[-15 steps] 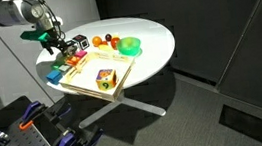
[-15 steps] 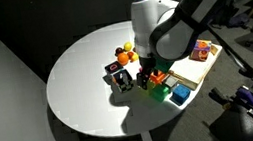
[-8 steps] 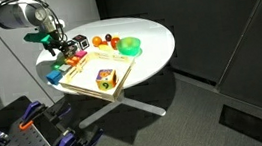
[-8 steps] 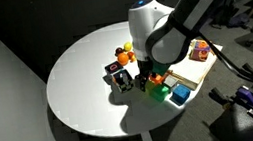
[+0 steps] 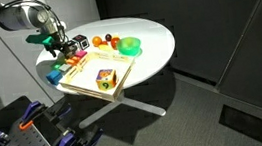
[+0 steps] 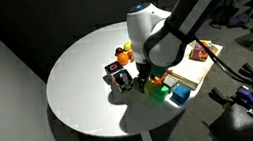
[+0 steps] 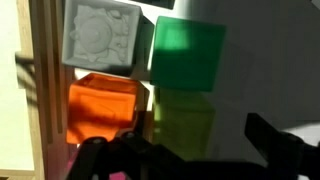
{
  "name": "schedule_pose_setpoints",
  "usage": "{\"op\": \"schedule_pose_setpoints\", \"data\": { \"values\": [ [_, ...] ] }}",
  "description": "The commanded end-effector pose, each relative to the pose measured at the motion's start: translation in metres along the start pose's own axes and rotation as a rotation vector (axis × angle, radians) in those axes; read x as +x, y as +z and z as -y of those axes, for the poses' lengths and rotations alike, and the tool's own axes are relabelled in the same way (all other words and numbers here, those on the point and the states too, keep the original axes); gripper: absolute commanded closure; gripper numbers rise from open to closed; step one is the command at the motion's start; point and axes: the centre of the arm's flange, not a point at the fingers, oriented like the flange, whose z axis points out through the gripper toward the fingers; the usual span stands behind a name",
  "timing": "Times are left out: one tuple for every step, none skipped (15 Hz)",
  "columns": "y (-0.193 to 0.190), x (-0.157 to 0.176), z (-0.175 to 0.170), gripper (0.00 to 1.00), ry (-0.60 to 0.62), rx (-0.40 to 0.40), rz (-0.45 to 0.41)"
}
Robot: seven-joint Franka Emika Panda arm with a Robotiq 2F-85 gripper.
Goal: Put the lime green building block on the tray
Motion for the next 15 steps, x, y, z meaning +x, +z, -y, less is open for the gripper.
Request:
{"op": "schedule_pose_setpoints", "data": {
  "values": [
    [0.004,0.009,0.004,0.00,-0.004,-0.016,-0.010],
    [0.005,0.009,0.004,0.11,-0.002,-0.017,-0.003],
    [0.006,0.009,0.004,0.27,-0.002,-0.013,0.001],
    [0.006,0.009,0.004,0.34,-0.004,-0.013,0.002],
    [0.007,0.009,0.004,0.44,-0.005,-0.013,0.004],
    [0.006,0.009,0.005,0.51,-0.006,-0.013,0.004],
    [0.004,0.010,0.005,0.60,-0.003,-0.013,0.004],
    [0.000,0.010,0.006,0.67,0.001,-0.014,0.008],
    [-0.005,0.010,0.006,0.67,0.003,-0.016,0.009],
    [-0.009,0.009,0.007,0.69,0.001,-0.016,0.008],
    [-0.016,0.008,0.007,0.69,-0.001,-0.012,0.010],
    [-0.022,0.007,0.007,0.69,-0.002,-0.016,0.007],
    [-0.028,0.007,0.007,0.69,0.002,-0.024,0.008],
    [-0.035,0.006,0.006,0.69,0.001,-0.022,0.009],
    [-0.043,0.005,0.005,0.69,0.004,-0.027,0.009]
  ]
}}
